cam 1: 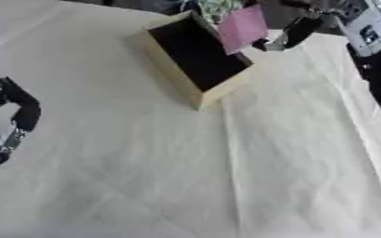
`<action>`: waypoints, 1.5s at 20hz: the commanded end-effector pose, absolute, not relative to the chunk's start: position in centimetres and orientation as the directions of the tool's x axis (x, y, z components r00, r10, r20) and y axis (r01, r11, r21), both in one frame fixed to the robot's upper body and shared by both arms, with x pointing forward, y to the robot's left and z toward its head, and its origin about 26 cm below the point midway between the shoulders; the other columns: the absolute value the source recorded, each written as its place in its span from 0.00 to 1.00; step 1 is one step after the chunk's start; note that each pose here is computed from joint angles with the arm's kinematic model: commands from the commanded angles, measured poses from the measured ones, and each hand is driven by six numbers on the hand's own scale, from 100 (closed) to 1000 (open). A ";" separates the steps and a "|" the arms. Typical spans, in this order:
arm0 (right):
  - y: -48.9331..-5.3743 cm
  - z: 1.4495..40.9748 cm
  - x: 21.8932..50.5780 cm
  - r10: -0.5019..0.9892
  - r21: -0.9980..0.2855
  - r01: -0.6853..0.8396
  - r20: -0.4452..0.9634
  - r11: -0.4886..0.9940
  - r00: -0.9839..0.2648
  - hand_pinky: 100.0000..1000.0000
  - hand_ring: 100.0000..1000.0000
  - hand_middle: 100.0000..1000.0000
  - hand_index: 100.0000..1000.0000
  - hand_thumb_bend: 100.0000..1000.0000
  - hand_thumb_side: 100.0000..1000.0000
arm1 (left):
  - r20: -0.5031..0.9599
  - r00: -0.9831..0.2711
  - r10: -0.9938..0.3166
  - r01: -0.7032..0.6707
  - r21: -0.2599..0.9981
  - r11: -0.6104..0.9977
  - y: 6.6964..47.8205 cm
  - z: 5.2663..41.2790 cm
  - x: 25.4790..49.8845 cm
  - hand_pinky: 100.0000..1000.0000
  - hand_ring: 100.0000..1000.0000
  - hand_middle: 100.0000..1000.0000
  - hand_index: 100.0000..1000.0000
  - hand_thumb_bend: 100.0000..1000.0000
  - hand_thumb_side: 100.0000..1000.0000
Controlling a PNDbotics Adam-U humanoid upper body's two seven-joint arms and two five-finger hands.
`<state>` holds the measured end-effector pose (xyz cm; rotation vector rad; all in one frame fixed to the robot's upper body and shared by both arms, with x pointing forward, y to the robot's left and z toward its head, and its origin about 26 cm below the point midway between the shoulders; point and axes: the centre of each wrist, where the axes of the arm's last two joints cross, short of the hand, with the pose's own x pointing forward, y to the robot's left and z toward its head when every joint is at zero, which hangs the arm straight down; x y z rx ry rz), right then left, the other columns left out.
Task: Pick up objects on the table and place them in the box.
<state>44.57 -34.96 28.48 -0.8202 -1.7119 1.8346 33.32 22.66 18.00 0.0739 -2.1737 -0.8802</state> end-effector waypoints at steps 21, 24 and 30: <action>-34.7 24.7 46.2 0.726 -0.985 -0.041 -0.097 -0.170 -0.680 0.84 0.93 0.91 0.93 0.00 0.44 | 0.610 -0.741 -0.281 0.235 0.628 0.742 21.6 19.4 33.2 0.61 0.45 0.38 0.51 0.31 0.55; -34.8 25.0 46.1 0.729 -0.987 -0.023 -0.103 -0.161 -0.676 0.84 0.93 0.92 0.97 0.00 0.48 | 0.609 -0.741 -0.282 0.235 0.629 0.741 21.6 19.4 33.2 0.61 0.45 0.38 0.51 0.31 0.55; -35.1 25.5 46.0 0.732 -0.991 0.011 -0.103 -0.130 -0.673 0.84 0.93 0.92 0.99 0.02 0.61 | 0.608 -0.742 -0.283 0.235 0.631 0.740 21.6 19.4 33.2 0.61 0.45 0.38 0.51 0.31 0.55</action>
